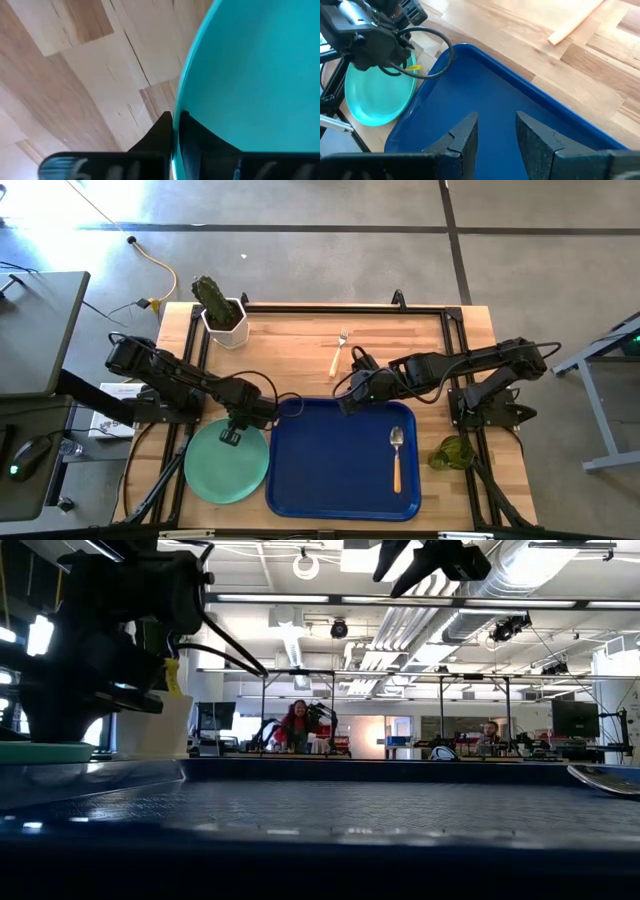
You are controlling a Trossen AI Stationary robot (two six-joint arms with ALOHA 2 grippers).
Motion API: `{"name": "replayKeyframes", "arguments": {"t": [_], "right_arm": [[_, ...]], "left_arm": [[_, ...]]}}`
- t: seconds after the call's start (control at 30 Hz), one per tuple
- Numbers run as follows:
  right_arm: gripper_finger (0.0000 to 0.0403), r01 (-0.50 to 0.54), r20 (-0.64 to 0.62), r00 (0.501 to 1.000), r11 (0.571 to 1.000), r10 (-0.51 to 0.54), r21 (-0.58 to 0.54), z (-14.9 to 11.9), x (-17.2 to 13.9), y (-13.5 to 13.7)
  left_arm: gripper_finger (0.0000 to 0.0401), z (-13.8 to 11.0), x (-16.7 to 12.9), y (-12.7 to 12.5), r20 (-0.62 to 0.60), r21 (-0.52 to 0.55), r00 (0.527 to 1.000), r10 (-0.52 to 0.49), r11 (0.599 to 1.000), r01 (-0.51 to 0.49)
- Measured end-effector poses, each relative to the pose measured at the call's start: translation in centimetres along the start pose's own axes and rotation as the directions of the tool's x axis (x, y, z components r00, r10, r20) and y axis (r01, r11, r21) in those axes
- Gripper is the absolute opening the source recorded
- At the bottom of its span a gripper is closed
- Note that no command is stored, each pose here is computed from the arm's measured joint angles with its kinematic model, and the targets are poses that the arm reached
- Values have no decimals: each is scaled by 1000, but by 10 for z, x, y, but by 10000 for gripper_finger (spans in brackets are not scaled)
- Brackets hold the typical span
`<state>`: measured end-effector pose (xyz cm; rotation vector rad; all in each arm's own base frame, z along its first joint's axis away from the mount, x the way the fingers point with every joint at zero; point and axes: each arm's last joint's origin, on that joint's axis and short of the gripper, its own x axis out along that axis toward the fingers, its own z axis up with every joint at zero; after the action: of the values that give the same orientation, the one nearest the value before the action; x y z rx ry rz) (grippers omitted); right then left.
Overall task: Pick and place plate/cup/fork/spoon on tray
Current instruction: Put the green plate on the blue tray to the left of the orange spoon
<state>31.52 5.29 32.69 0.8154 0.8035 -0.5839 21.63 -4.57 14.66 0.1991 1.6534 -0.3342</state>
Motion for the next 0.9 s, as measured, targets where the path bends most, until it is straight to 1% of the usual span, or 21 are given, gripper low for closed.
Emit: {"name": "replayKeyframes", "arguments": {"t": [0.23, 0.4, 0.7, 0.9], "right_arm": [[122, 8, 20, 1000, 1000, -9, 27, 1, 0, 0], [122, 8, 20, 1000, 1000, -9, 27, 1, 0, 0], [122, 12, 28, 1000, 1000, -12, 27, 1, 0, 0], [122, 12, 29, 999, 999, -13, 33, 1, 0, 0]], "left_arm": [[9, -3, -4, -1, 10, 8, 1000, 0, 1000, 0], [5, -6, -13, -2, 43, 10, 999, 9, 1000, -9], [4, -14, -38, -3, 13, -18, 996, 83, 996, -83], [3, -14, -61, -5, 66, -73, 993, 97, 993, -92]]}}
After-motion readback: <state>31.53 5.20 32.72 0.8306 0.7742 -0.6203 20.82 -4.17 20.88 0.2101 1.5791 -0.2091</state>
